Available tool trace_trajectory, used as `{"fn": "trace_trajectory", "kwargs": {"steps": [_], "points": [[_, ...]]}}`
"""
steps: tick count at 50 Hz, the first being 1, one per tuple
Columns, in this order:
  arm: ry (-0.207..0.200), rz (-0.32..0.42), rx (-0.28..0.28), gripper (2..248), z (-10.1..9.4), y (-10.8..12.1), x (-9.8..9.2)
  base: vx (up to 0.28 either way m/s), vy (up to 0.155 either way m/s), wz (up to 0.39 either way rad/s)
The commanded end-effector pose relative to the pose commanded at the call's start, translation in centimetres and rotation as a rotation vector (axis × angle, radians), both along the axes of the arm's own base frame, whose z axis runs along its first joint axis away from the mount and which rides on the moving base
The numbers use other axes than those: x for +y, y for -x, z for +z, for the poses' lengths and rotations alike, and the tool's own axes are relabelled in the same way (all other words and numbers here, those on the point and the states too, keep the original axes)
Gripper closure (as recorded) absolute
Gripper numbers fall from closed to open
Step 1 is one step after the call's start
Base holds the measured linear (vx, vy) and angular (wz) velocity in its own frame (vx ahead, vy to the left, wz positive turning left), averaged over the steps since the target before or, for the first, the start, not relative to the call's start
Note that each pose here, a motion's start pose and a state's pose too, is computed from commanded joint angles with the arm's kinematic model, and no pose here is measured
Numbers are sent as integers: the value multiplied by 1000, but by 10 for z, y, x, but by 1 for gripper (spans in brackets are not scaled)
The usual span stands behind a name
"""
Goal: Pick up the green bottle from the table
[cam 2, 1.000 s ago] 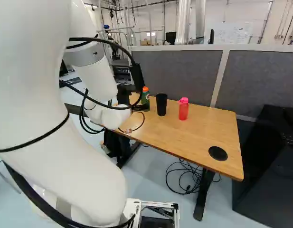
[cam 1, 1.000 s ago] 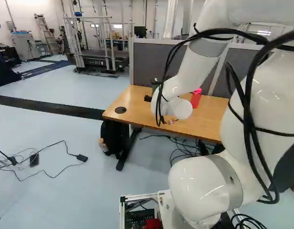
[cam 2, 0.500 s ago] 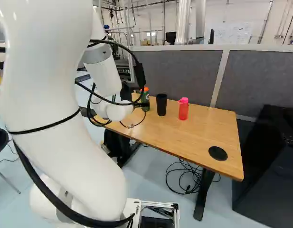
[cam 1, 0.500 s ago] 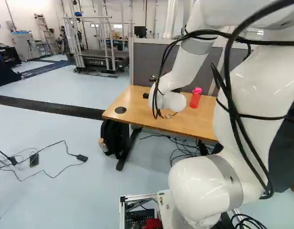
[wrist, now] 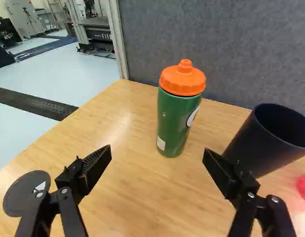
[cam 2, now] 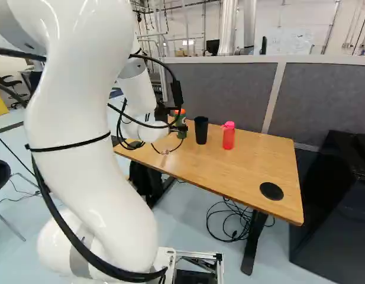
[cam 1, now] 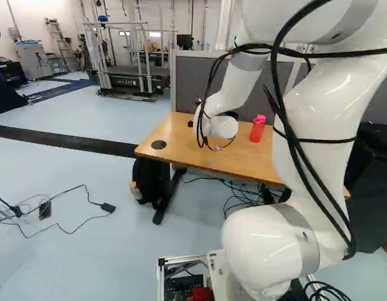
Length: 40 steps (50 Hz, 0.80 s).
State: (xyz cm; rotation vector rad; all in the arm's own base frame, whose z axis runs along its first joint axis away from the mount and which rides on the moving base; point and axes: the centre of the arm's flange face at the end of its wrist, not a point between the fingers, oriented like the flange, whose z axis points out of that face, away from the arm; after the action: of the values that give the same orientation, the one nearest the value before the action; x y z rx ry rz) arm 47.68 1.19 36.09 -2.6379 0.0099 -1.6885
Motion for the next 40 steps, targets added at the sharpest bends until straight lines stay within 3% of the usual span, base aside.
{"fn": "trace_trajectory", "kwargs": {"steps": [40], "points": [[-1, -26, -41, 3, -8, -80, -12, 0, 0, 0]]}}
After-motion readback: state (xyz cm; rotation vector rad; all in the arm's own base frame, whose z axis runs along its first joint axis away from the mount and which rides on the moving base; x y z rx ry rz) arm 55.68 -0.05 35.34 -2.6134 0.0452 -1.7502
